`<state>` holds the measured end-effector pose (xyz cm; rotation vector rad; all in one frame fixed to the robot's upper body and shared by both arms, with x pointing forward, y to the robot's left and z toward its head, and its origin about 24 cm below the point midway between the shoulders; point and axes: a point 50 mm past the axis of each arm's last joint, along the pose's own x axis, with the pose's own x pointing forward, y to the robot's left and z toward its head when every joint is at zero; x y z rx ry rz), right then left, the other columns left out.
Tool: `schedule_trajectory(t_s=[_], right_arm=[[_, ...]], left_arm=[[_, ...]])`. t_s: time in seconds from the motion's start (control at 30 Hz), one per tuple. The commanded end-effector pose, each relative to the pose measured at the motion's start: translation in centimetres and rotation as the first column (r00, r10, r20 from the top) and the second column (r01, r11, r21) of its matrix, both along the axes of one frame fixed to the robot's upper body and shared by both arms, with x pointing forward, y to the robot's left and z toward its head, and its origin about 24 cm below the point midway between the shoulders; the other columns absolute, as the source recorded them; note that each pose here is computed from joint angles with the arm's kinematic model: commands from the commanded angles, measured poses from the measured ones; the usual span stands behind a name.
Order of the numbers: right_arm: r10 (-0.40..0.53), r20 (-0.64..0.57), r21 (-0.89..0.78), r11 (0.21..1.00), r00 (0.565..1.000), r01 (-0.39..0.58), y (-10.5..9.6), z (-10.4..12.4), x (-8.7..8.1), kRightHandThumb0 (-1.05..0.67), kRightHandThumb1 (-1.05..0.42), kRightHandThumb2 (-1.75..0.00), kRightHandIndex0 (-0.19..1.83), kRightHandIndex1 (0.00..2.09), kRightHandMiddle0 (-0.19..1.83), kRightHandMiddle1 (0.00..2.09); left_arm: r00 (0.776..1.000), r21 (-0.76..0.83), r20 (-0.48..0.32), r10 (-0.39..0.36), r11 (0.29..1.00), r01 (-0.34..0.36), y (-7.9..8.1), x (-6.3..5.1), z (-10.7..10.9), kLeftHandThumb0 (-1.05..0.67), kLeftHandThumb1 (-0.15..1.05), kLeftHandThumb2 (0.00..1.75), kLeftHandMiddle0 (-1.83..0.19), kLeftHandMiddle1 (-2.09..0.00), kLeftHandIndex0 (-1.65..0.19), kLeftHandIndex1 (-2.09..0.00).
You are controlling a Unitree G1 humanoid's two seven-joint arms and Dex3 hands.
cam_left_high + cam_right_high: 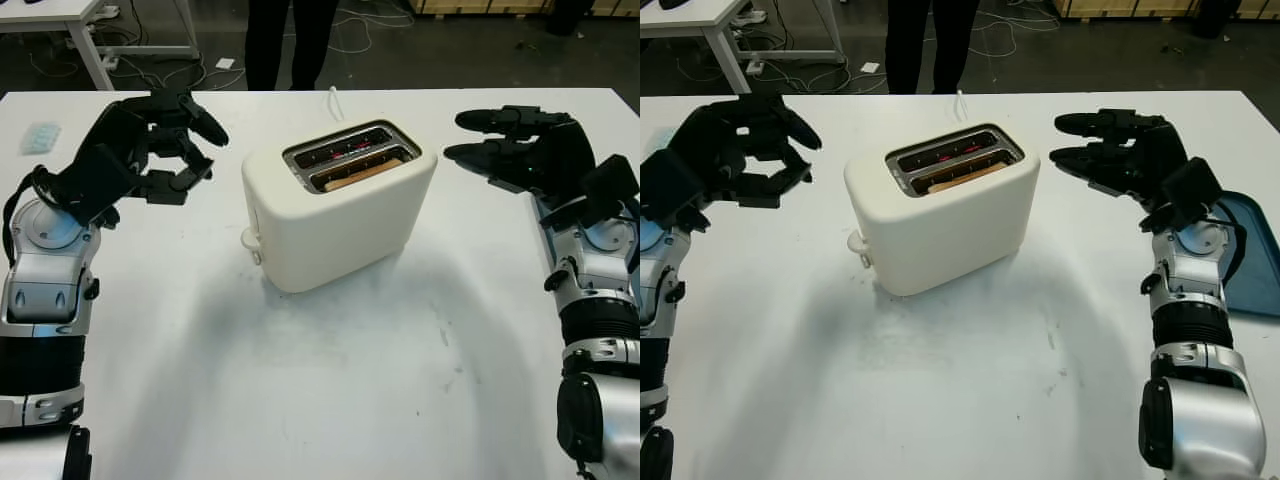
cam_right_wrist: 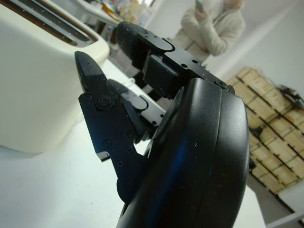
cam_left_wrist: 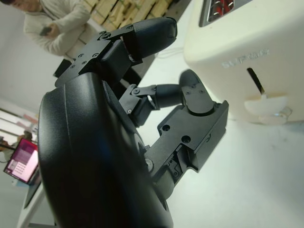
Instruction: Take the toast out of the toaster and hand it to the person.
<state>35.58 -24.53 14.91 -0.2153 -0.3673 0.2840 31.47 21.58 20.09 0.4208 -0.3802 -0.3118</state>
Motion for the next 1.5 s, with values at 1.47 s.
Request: schedule_trajectory(t_s=[1.47], right_arm=[[-0.003, 0.008, 0.032, 0.999, 1.0, 0.003, 0.32, 0.31, 0.44, -0.33, -0.75, 0.0, 1.19, 0.01, 1.08, 0.0]], left_arm=[[0.997, 0.065, 0.068, 0.021, 0.998, -0.025, 0.1, 0.25, 0.87, 0.06, 0.51, 1.09, -0.83, -1.3, -0.65, -1.2]])
